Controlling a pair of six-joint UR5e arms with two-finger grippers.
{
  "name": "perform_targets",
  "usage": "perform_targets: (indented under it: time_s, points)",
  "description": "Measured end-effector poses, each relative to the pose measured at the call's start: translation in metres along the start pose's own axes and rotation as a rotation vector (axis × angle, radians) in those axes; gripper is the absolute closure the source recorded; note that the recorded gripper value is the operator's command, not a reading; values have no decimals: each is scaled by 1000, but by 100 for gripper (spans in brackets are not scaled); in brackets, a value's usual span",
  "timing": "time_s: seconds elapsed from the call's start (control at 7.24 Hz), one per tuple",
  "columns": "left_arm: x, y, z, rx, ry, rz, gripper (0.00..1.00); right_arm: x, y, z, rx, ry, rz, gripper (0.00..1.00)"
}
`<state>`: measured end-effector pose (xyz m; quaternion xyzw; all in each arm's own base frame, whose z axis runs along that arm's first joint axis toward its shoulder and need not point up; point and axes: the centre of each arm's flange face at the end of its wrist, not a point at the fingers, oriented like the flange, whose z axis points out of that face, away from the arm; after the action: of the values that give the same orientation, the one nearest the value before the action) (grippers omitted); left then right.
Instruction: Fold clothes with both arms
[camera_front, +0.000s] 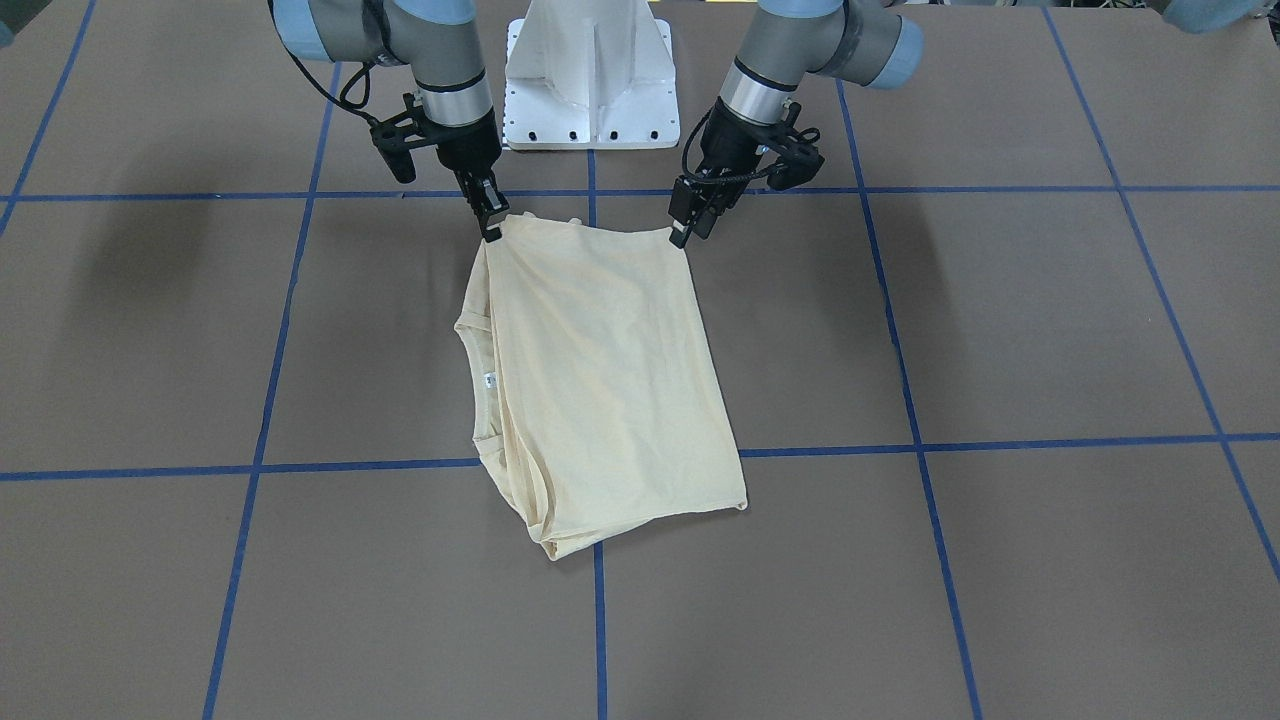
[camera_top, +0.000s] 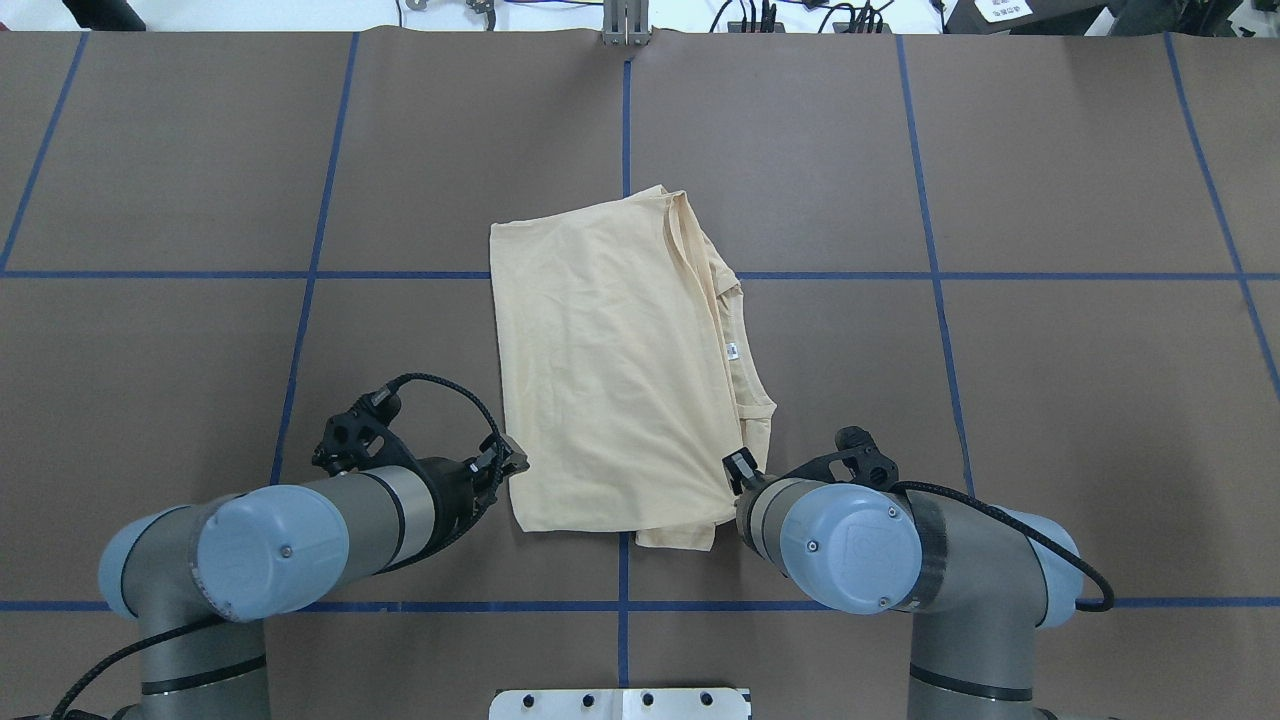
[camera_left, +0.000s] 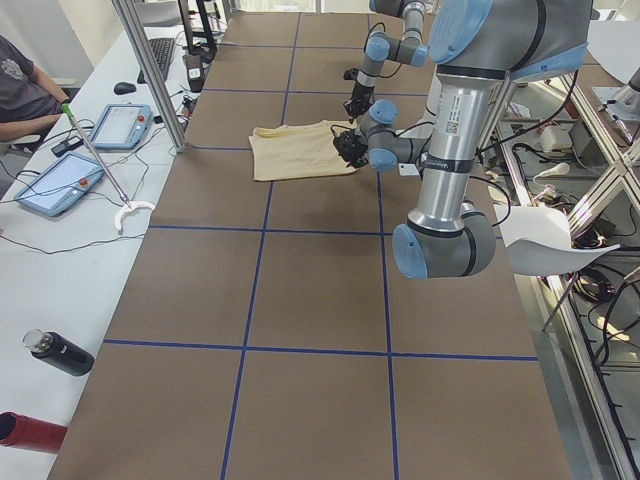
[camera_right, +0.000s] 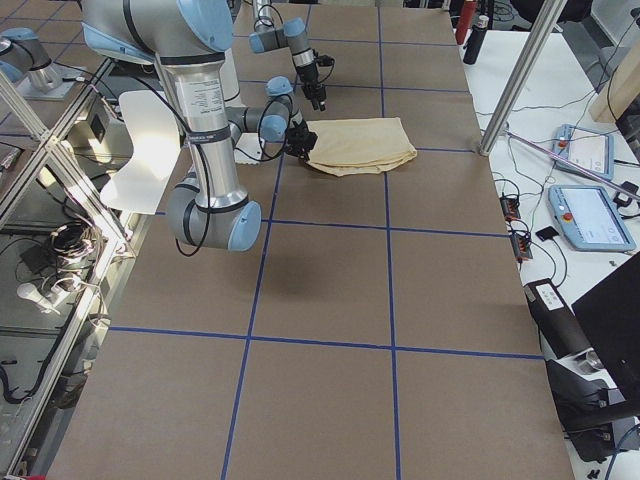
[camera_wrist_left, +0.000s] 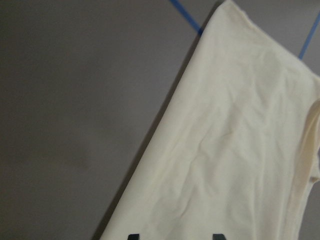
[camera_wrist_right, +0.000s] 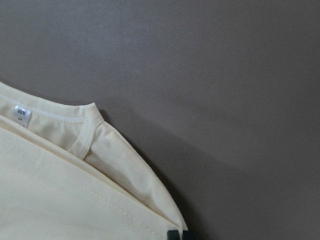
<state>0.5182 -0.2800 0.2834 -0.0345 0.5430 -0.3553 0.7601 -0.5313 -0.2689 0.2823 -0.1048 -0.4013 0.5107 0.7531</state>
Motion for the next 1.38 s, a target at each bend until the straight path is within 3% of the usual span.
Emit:
perform_targets:
  time_s: [1.38]
  points:
    - [-19, 41, 23, -37, -51, 17, 59, -1, -1, -3, -4, -3, 2, 100]
